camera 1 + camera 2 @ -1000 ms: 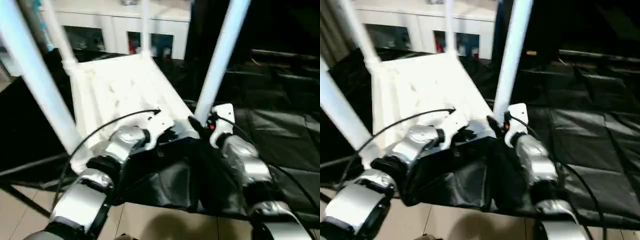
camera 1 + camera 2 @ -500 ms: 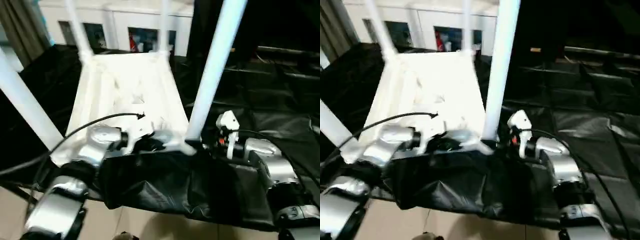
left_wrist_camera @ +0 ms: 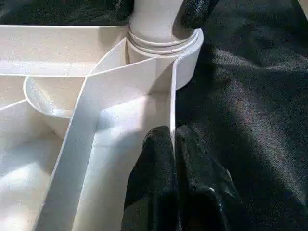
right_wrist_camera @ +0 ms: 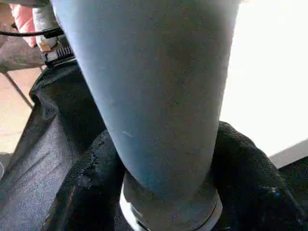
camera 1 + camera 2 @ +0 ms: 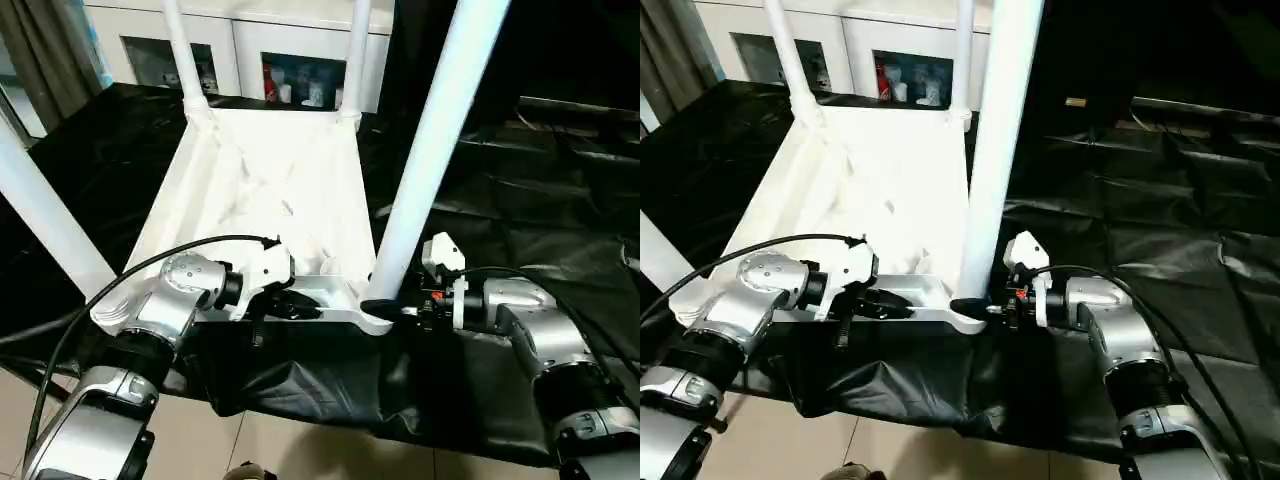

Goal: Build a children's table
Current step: Rotate leg to tighten

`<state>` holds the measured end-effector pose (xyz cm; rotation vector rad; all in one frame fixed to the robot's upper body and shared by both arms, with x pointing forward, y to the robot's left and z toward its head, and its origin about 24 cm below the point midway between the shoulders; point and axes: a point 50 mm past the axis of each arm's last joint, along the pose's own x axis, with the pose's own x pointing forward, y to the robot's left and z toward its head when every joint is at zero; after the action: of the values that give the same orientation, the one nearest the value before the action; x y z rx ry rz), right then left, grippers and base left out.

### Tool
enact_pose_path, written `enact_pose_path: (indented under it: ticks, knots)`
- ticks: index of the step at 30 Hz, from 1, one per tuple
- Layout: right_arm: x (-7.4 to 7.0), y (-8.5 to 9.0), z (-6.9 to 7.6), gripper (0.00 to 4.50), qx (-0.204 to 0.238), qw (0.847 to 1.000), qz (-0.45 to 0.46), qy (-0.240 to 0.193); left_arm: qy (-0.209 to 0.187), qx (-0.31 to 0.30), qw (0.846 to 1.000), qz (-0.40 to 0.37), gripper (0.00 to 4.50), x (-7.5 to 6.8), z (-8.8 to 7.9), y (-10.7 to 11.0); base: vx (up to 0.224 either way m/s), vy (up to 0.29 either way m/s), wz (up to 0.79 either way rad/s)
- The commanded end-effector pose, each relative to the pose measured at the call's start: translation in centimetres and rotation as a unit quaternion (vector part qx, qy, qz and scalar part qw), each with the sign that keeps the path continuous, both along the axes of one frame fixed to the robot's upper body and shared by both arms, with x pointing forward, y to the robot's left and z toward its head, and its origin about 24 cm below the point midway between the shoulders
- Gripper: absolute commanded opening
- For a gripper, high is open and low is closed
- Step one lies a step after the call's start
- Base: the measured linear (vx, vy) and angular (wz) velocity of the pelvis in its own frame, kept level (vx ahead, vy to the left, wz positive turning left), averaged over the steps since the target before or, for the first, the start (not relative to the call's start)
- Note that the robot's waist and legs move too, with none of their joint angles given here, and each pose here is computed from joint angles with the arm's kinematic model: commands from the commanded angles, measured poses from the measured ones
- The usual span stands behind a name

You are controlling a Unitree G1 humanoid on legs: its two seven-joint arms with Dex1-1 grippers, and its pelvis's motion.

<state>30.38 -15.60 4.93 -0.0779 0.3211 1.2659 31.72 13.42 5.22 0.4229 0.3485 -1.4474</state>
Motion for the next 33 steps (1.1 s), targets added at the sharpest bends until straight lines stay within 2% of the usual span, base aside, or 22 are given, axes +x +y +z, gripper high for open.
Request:
enact_pose_path:
  ticks: [1,3,6,7,8,10,11,12,14,16,17,22,24,25,28,33]
  knots:
    - [-1.1,1.0,-1.5,2.26,-0.002,0.999,0.029,0.04,-0.008,-0.028,1.0,0.002,0.0,0.0,0.2,-1.2,0.0,0.0,0.0]
    - [-1.2,1.3,-1.9,2.21,0.009,0.999,-0.005,0.041,-0.026,-0.031,0.998,0.039,0.0,0.7,0.2,-2.0,0.0,0.0,0.0]
    - [-1.0,1.4,-2.2,2.13,0.01,0.999,-0.033,0.039,-0.033,-0.033,0.997,0.062,0.0,1.2,0.2,-2.4,0.0,0.0,0.0]
    - [-0.5,1.5,-2.7,2.13,0.005,0.996,-0.082,0.038,-0.038,-0.034,0.995,0.088,0.0,1.7,0.2,-2.8,0.0,0.0,0.0]
    - [0.3,1.8,-3.4,2.11,0.002,0.986,-0.164,0.041,-0.052,-0.032,0.99,0.129,0.0,2.4,0.2,-3.5,0.0,0.0,0.0]
    - [0.7,2.0,-3.9,2.08,0.007,0.976,-0.214,0.047,-0.061,-0.028,0.985,0.156,0.0,2.9,0.2,-4.1,-0.054,0.005,-0.05]
    - [1.0,2.5,-4.3,2.07,0.018,0.962,-0.266,0.06,-0.064,-0.037,0.98,0.185,0.0,3.4,0.4,-4.9,-0.058,0.01,-0.07]
    - [1.0,2.5,-4.3,2.07,0.018,0.962,-0.266,0.06,-0.064,-0.037,0.98,0.185,0.0,3.4,0.4,-4.9,0.0,0.0,0.0]
    - [1.4,3.1,-4.8,2.05,0.023,0.942,-0.326,0.079,-0.071,-0.042,0.973,0.215,0.0,4.0,0.7,-5.9,0.0,0.0,0.0]
    - [1.7,3.7,-4.9,2.05,0.024,0.931,-0.355,0.081,-0.078,-0.04,0.97,0.226,0.0,4.2,0.8,-6.4,0.0,0.0,0.0]
    - [1.9,4.5,-4.6,2.05,0.033,0.929,-0.359,0.08,-0.079,-0.041,0.968,0.234,0.0,4.3,0.9,-6.8,0.0,0.0,0.0]
    - [2.2,7.0,-3.9,2.05,0.032,0.946,-0.319,0.044,-0.085,-0.038,0.967,0.239,0.0,4.5,1.0,-7.3,0.0,0.0,0.0]
    - [2.1,7.4,-3.6,2.6,0.042,0.951,-0.304,0.039,-0.084,-0.039,0.969,0.231,0.0,4.4,0.9,-7.2,0.0,0.0,0.0]
    - [2.1,7.5,-3.5,2.6,0.047,0.954,-0.293,0.037,-0.082,-0.042,0.971,0.221,0.0,4.3,0.9,-7.1,0.0,0.0,0.0]
    - [1.9,7.0,-3.1,2.95,0.044,0.968,-0.247,0.025,-0.072,-0.048,0.98,0.182,0.0,3.8,0.8,-6.5,0.0,0.0,0.0]
    - [1.0,4.9,-2.1,2.95,0.033,0.99,-0.137,0.007,-0.054,-0.052,0.992,0.103,0.0,2.5,0.6,-4.9,0.0,0.0,0.0]
